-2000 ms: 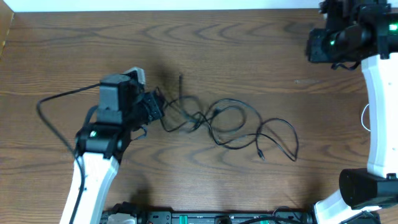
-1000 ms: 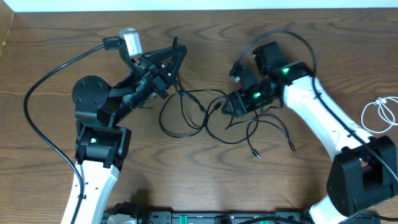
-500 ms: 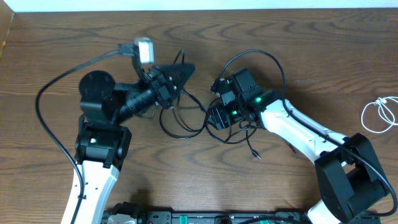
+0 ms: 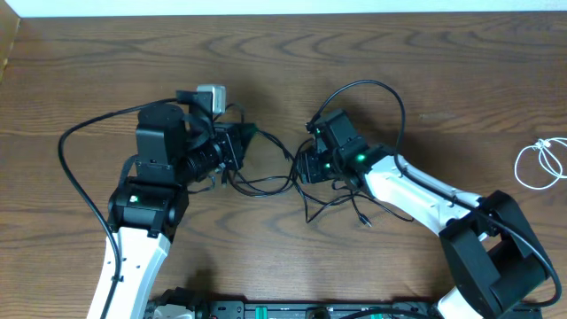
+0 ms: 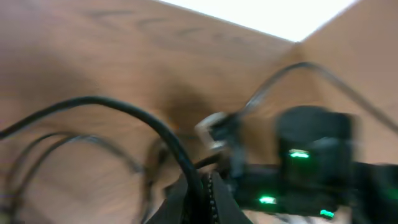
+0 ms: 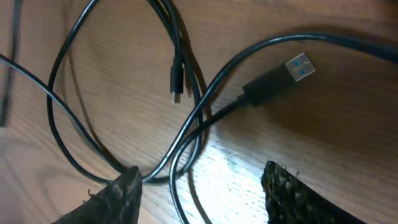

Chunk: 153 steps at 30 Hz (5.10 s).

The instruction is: Untangle cables

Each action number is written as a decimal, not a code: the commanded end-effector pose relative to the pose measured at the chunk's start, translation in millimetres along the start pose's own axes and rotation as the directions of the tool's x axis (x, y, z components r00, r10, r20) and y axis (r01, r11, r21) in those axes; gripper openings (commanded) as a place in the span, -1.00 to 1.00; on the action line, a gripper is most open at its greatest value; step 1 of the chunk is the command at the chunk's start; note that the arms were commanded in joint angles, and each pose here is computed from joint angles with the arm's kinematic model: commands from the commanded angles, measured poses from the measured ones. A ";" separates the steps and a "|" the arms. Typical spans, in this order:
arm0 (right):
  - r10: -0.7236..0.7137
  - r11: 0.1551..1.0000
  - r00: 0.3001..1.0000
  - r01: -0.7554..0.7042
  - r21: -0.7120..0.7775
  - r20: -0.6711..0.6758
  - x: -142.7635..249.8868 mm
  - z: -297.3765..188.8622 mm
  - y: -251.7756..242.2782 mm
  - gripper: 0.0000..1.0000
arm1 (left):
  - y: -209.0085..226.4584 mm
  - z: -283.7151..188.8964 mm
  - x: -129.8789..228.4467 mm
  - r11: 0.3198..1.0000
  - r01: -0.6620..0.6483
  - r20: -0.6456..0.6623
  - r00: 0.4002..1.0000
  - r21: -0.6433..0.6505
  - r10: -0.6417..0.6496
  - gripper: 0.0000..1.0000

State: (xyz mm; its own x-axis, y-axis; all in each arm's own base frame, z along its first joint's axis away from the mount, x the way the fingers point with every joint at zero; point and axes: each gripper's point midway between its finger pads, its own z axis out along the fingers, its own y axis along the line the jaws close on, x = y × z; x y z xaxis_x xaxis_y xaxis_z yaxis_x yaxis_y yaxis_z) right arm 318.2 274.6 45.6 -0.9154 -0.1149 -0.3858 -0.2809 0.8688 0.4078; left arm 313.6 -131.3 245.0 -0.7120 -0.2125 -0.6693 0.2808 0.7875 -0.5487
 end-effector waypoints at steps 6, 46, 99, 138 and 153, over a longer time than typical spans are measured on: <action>0.082 0.995 0.995 -0.079 0.060 -0.049 14.4 -3.7 -4.0 0.15 | 37.8 -5.8 6.8 0.975 -0.045 -0.021 0.999 -0.215 0.042 -0.84; -0.332 0.888 0.925 0.372 0.270 -0.183 -30.6 21.1 -98.1 0.18 | 77.1 -7.5 42.4 0.921 -0.026 -0.157 0.987 -0.389 -0.038 -0.85; 0.470 0.191 0.556 -0.822 0.537 0.685 1.6 -380.8 -399.4 -0.98 | 174.0 -85.2 -14.6 0.519 0.326 0.328 0.940 -0.790 -0.092 -0.85; 0.328 0.881 0.915 -0.386 0.273 0.234 -66.4 -260.8 -257.2 0.20 | -39.0 67.5 45.3 0.993 0.069 -0.200 0.979 0.100 -0.047 -0.85; 0.322 0.886 0.926 -0.368 0.280 0.199 -63.2 -254.2 -248.2 0.25 | -73.5 105.7 147.9 0.928 -0.345 -0.395 0.840 0.141 0.372 -0.08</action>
State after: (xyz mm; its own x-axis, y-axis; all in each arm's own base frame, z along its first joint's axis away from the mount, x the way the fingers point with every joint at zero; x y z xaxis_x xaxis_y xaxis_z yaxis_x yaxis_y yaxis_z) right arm 372.4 -56.3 169.1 -0.8858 0.2925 -0.3604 0.1931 0.9383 0.2869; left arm 244.6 -296.4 147.5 -0.7973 0.2734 -0.5381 0.5624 0.6602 -0.4979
